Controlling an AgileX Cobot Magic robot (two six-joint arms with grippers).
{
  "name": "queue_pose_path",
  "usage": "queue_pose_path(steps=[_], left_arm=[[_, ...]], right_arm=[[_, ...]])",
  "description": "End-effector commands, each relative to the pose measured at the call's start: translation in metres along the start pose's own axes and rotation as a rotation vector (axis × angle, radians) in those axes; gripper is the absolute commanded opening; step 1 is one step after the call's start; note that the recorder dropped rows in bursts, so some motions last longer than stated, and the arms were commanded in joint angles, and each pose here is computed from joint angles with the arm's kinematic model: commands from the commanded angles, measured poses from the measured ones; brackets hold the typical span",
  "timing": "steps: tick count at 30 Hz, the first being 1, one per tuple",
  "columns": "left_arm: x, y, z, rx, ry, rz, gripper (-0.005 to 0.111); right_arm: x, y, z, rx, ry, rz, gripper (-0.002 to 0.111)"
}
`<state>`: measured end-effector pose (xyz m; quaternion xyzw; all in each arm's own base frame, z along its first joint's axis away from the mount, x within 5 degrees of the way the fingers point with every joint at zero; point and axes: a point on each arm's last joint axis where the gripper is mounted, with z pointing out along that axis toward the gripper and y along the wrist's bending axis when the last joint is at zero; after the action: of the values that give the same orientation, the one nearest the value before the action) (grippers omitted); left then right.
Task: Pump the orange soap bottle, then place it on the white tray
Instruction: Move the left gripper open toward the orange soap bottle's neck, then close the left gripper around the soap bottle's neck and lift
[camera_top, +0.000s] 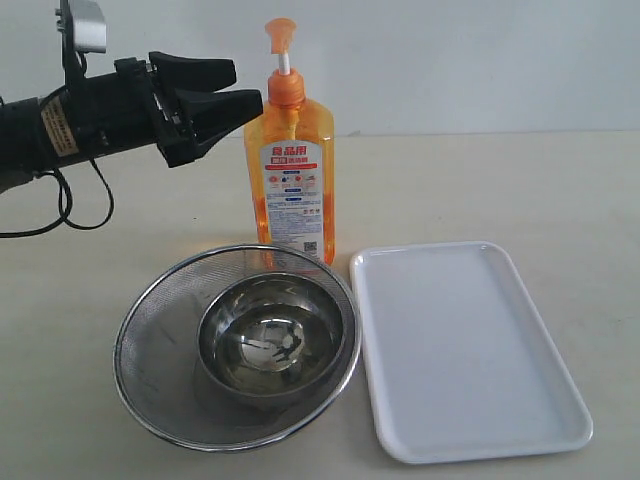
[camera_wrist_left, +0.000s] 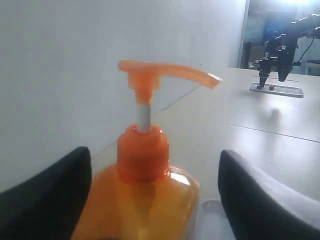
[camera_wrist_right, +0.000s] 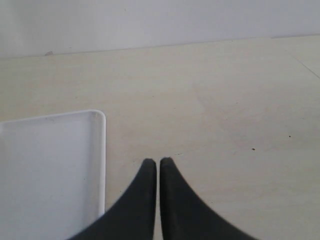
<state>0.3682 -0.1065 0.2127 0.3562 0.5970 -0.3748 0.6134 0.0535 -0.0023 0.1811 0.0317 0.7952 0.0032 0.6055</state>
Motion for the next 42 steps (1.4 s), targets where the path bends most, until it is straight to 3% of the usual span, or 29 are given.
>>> queue_pose_path(steps=[1, 10, 14, 21, 28, 42], left_arm=[[0.004, 0.009, 0.006, -0.020, -0.026, -0.015, 0.067], [-0.002, -0.001, 0.033, 0.005, -0.024, 0.008, 0.067], [-0.001, 0.001, 0.040, -0.066, -0.022, -0.013, 0.067], [0.012, 0.007, 0.042, -0.099, -0.022, -0.051, 0.067], [0.020, 0.012, 0.049, -0.047, -0.076, -0.067, 0.080], [0.026, 0.014, 0.070, -0.014, -0.087, -0.055, 0.080]], right_arm=[[-0.001, 0.000, 0.000, 0.006, -0.016, -0.004, 0.000], [-0.001, 0.000, 0.000, 0.007, -0.011, -0.004, 0.000], [-0.001, 0.000, 0.000, 0.007, -0.011, -0.004, 0.000], [-0.001, 0.000, 0.000, 0.007, -0.011, -0.004, 0.000], [-0.001, 0.000, 0.000, 0.007, -0.011, -0.004, 0.000], [-0.001, 0.000, 0.000, 0.007, -0.011, -0.004, 0.000]])
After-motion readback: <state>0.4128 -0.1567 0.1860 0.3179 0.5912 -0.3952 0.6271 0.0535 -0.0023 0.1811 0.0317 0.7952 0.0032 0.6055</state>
